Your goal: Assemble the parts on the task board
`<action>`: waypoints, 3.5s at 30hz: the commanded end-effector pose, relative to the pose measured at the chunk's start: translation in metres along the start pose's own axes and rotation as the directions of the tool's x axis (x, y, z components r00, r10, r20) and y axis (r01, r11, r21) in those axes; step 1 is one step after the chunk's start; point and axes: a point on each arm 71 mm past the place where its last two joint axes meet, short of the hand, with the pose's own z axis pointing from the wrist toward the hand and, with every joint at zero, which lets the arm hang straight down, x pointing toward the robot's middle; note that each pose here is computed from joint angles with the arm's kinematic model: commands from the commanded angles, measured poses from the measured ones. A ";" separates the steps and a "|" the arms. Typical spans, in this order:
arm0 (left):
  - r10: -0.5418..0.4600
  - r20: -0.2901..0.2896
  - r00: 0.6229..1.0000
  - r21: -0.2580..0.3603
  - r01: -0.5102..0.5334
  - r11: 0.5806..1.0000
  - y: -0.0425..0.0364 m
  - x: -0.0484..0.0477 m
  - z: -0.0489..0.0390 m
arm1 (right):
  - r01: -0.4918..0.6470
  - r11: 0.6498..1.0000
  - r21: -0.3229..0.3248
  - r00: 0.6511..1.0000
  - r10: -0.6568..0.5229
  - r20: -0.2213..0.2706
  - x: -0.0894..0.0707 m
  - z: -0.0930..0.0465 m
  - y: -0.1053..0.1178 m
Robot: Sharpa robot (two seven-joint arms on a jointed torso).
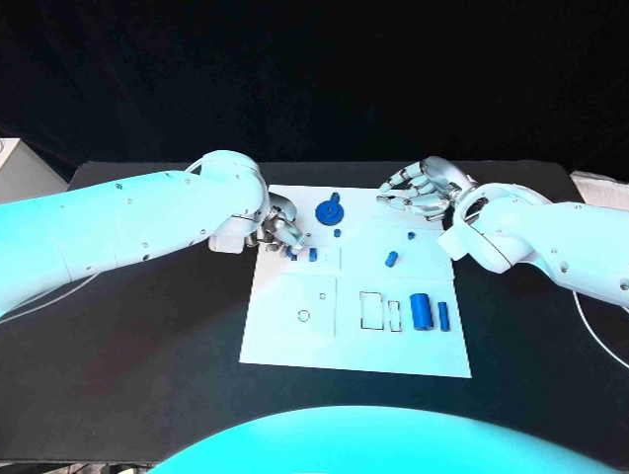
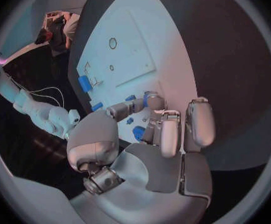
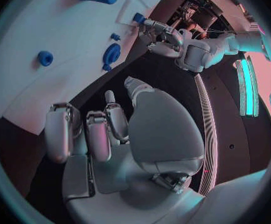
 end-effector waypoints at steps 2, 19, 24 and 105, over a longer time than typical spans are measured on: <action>0.014 -0.027 1.000 0.001 -0.014 1.000 0.0003 0.0044 0.0012 | 0.002 1.000 -0.010 1.000 -0.002 -0.016 0.002 0.000 0.001; 0.018 -0.032 0.999 0.005 -0.018 1.000 -0.0007 0.0049 0.0011 | 0.002 1.000 -0.011 1.000 -0.002 -0.017 0.002 0.000 0.001; 0.017 -0.029 0.999 0.004 -0.017 1.000 -0.0008 0.0046 0.0013 | 0.002 1.000 -0.011 1.000 -0.002 -0.017 0.002 0.000 0.001; 0.001 -0.068 0.998 -0.037 -0.004 0.999 -0.0056 0.0163 0.0031 | 0.002 1.000 -0.010 1.000 -0.002 -0.015 0.001 -0.001 0.000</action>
